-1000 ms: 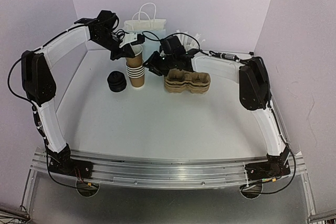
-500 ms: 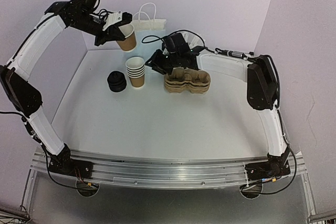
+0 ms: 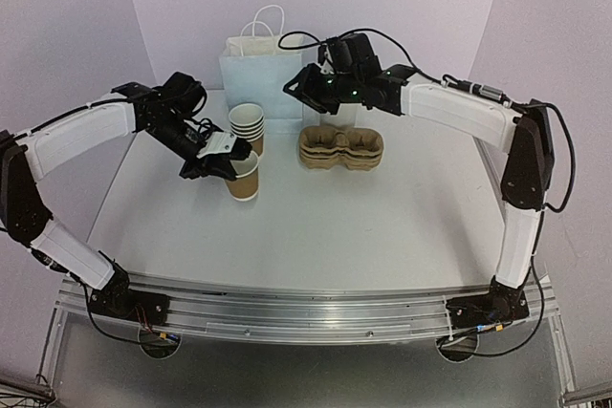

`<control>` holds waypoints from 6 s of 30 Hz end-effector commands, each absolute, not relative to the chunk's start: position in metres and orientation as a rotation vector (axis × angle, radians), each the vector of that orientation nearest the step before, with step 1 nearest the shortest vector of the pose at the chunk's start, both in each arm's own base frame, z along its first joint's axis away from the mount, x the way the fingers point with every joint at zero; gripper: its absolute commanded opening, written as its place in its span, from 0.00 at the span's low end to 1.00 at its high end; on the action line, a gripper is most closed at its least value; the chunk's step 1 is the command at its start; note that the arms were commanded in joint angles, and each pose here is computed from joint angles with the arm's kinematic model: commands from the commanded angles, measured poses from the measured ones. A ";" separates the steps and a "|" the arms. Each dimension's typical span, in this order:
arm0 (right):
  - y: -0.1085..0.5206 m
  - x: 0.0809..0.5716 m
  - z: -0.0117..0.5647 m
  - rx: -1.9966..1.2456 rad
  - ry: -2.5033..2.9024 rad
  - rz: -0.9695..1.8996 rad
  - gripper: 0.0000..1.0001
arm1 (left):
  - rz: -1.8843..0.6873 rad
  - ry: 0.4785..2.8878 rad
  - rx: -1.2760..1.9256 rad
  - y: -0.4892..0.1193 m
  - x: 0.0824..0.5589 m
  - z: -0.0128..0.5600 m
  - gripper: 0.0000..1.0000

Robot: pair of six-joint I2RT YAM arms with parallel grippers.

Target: Pack the takeout coffee

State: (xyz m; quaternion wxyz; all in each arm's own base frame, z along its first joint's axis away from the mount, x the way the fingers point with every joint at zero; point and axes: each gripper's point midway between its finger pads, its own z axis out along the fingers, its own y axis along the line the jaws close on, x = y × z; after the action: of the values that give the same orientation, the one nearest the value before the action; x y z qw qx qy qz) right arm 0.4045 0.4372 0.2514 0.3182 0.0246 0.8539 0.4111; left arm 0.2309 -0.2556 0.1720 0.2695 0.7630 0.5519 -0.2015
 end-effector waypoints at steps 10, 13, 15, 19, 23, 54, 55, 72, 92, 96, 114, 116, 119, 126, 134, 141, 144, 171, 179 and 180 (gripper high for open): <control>0.426 0.400 0.239 0.055 2.261 0.994 0.39 | -0.591 1.338 2.144 -0.288 0.243 0.109 0.00; 0.426 0.401 0.239 0.051 2.260 0.993 0.39 | -0.619 1.337 2.146 -0.289 0.240 0.113 0.11; 0.427 0.401 0.240 0.047 2.258 0.994 0.40 | -0.628 1.338 2.141 -0.290 0.241 0.120 0.22; 0.430 0.402 0.242 0.039 2.254 1.000 0.40 | -0.632 1.355 2.107 -0.295 0.248 0.146 0.48; 0.433 0.402 0.244 0.025 2.250 1.011 0.41 | -0.675 1.437 1.996 -0.288 0.262 0.185 0.61; 0.429 0.409 0.206 -0.018 2.317 0.959 0.44 | -0.375 2.140 1.453 -0.131 0.496 0.139 0.70; 0.430 0.410 0.204 -0.014 2.321 0.958 0.44 | -0.366 2.144 1.458 -0.131 0.498 0.134 0.68; 0.437 0.417 0.199 -0.011 2.336 1.001 0.44 | -0.425 2.207 1.539 -0.142 0.492 0.096 0.49; 0.434 0.420 0.195 0.003 2.343 1.002 0.44 | -0.435 2.217 1.572 -0.145 0.486 0.094 0.28; 0.433 0.421 0.195 0.006 2.344 1.001 0.44 | -0.439 2.222 1.572 -0.146 0.485 0.093 0.22; 0.433 0.421 0.192 0.015 2.354 1.008 0.44 | -0.473 2.218 1.555 -0.149 0.479 0.108 0.00; 0.433 0.421 0.192 0.015 2.353 1.008 0.44 | -0.481 2.215 1.549 -0.150 0.478 0.111 0.00; 0.433 0.421 0.192 0.015 2.355 1.009 0.44 | -0.489 2.213 1.523 -0.153 0.480 0.116 0.00; 0.433 0.420 0.192 0.014 2.356 1.012 0.44 | -0.498 2.198 1.495 -0.154 0.484 0.127 0.00; 0.434 0.420 0.193 0.013 2.355 1.017 0.44 | -0.453 2.211 1.481 -0.145 0.492 0.124 0.00; 0.433 0.419 0.199 0.010 2.346 1.023 0.44 | -0.480 2.179 1.464 -0.149 0.485 0.148 0.00; 0.434 0.419 0.204 -0.001 2.337 1.033 0.44 | -0.489 2.168 1.448 -0.150 0.474 0.169 0.00; 0.446 0.343 0.206 -0.232 2.402 1.133 0.45 | -0.498 2.142 1.641 -0.294 0.320 0.151 0.00; 0.452 0.332 0.186 -0.273 2.461 1.182 0.45 | -0.464 2.154 1.677 -0.295 0.311 0.131 0.00; 0.453 0.332 0.185 -0.274 2.464 1.185 0.45 | -0.462 2.154 1.682 -0.295 0.310 0.130 0.00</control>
State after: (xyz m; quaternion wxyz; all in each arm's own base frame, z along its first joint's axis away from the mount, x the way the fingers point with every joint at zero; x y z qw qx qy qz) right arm 0.3405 0.4468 0.1737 0.2040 -0.0789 0.8892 0.4019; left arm 0.3077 -0.2924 0.1324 0.1730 0.5978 0.7631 -0.1746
